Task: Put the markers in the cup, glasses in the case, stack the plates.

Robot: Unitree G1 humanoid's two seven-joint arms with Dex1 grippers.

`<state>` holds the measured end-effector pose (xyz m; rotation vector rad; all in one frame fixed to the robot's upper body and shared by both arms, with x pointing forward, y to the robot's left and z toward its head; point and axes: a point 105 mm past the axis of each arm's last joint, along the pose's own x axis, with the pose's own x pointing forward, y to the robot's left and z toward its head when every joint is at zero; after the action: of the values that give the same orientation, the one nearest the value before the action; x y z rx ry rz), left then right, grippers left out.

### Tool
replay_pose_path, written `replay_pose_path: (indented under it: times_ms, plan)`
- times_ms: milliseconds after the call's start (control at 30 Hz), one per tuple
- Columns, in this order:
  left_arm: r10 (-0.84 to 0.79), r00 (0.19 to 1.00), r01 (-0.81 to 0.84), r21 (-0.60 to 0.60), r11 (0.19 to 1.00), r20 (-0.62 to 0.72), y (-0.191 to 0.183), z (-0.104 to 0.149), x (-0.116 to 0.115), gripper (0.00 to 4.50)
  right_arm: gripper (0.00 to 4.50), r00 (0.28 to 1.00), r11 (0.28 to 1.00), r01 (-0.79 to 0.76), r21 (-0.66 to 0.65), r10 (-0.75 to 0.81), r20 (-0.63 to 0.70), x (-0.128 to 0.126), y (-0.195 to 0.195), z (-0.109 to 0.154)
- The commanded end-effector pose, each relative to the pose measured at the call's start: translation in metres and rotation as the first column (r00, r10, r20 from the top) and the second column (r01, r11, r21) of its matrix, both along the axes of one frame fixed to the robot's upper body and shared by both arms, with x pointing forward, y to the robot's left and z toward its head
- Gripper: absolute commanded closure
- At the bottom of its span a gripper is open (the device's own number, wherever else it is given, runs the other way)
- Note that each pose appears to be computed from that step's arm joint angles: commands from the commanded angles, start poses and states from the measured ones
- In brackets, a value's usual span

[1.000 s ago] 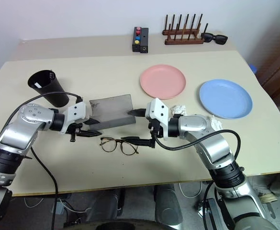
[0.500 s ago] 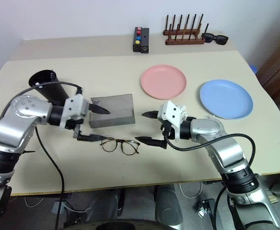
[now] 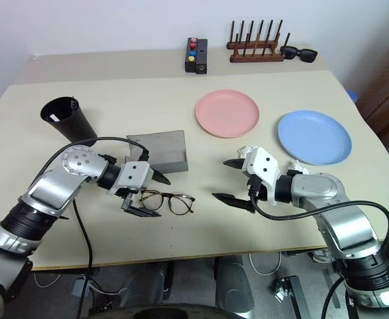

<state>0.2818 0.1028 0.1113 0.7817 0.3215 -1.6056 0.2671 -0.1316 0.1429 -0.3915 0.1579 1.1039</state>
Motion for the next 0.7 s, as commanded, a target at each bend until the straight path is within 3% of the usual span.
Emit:
replay_pose_path:
  times_ms: [33,100,167,233,300,667,700]
  plan:
    - [-0.038,0.999,0.038,0.004,0.999,0.015,-0.0032,0.0027,-0.0001,0.07,0.0,0.999,1.0,-0.006,0.019,0.005,0.043,-0.0033,0.0032,0.0115]
    - [-0.04,0.999,0.04,0.006,0.999,0.013,-0.0033,0.0011,0.0002,0.07,0.0,0.999,1.0,-0.002,0.019,0.002,0.04,-0.0039,0.0027,0.011]
    - [-0.042,0.999,0.042,0.005,0.999,0.008,-0.0031,0.0001,0.0,0.57,0.0,0.999,1.0,0.002,0.017,-0.002,0.038,-0.0042,0.0014,0.0106]
    - [-0.039,0.999,0.039,0.0,0.999,0.003,-0.0028,-0.0002,0.0,1.34,0.0,0.999,1.0,0.004,0.016,-0.004,0.036,-0.0038,0.0008,0.01]
    - [-0.035,0.999,0.035,0.0,0.999,0.004,-0.0019,-0.0008,0.0,2.38,0.0,0.999,1.0,0.004,0.016,-0.005,0.034,-0.0029,0.0011,0.0092]
    - [-0.015,1.0,0.015,-0.011,1.0,-0.005,0.0016,-0.0013,-0.0016,2.38,0.0,0.999,1.0,-0.008,0.021,0.007,0.033,0.0009,0.0052,0.0077]
    - [-0.014,1.0,0.014,-0.013,1.0,-0.006,0.0016,-0.0013,-0.0021,2.97,0.0,0.999,1.0,-0.009,0.022,0.009,0.033,0.0007,0.0054,0.0076]
